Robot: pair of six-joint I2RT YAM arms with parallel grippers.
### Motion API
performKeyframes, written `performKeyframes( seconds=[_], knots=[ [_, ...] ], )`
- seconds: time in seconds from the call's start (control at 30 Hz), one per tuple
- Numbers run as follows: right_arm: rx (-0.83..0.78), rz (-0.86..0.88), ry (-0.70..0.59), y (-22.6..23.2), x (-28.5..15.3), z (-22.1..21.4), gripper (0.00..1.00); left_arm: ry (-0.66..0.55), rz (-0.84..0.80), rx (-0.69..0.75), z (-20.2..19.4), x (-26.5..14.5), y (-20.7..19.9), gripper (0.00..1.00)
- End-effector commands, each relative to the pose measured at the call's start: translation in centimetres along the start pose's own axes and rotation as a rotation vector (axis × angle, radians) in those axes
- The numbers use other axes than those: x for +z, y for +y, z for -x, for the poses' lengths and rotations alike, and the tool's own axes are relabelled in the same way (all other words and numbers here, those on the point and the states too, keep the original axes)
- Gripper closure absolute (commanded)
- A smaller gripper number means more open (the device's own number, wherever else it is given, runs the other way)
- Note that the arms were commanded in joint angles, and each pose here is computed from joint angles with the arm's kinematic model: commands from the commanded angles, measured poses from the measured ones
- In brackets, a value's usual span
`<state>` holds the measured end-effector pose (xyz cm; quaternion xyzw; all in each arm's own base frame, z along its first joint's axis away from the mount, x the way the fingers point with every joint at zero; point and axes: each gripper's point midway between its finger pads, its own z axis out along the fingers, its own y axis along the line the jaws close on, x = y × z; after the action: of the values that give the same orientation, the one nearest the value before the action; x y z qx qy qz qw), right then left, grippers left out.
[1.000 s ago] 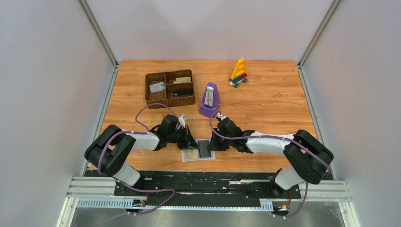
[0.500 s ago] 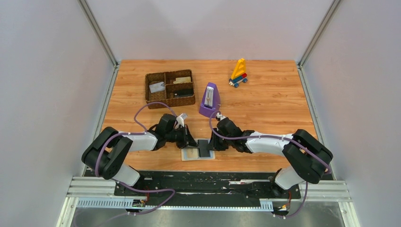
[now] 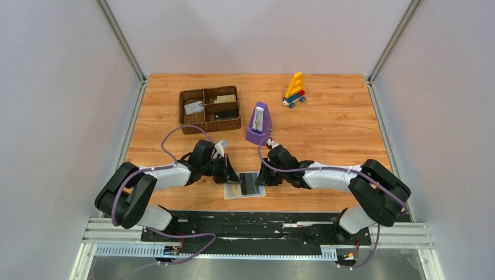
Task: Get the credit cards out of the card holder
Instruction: Remove the credit card from the card holder, then place the credit card in the storage box.
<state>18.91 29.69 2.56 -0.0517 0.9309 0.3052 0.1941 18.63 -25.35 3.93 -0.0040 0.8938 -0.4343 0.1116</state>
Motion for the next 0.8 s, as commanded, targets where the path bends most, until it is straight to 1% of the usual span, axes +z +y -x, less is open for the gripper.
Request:
performKeyframes(
  seconds=[0.0, 0.17, 0.33, 0.43, 0.57, 0.67, 0.7, 0.77],
  knots=[
    [-0.021, -0.064, 0.017, -1.7, 0.0, -0.5, 0.84, -0.033, 0.013, 0.056, 1.0, -1.1, -0.8, 1.00],
    [-0.065, -0.076, -0.003, -1.6, -0.2, 0.3, 0.84, -0.081, 0.069, 0.068, 1.7, -2.4, -0.5, 1.00],
    [-0.175, -0.062, -0.074, -0.4, -1.3, 2.7, 0.84, -0.134, 0.112, 0.054, 2.2, -3.9, -0.7, 1.00],
    [-0.244, -0.020, -0.125, 1.1, -2.1, 4.3, 0.84, -0.173, 0.105, 0.058, 2.6, -4.9, -1.6, 1.00],
    [-0.350, 0.079, -0.208, 3.5, -3.5, 5.9, 0.79, -0.201, 0.084, 0.061, 2.9, -5.8, -2.7, 1.00],
    [-0.468, 0.184, -0.293, 5.7, -4.8, 6.6, 0.74, -0.215, 0.069, 0.065, 2.9, -6.5, -3.5, 1.00],
    [-0.534, 0.230, -0.320, 6.5, -5.2, 6.3, 0.71, -0.217, 0.068, 0.055, 2.9, -6.6, -3.6, 1.00],
    [-0.714, 0.291, -0.406, 7.9, -6.1, 5.7, 0.67, -0.228, 0.058, 0.039, 3.0, -6.9, -4.0, 1.00]
  ],
)
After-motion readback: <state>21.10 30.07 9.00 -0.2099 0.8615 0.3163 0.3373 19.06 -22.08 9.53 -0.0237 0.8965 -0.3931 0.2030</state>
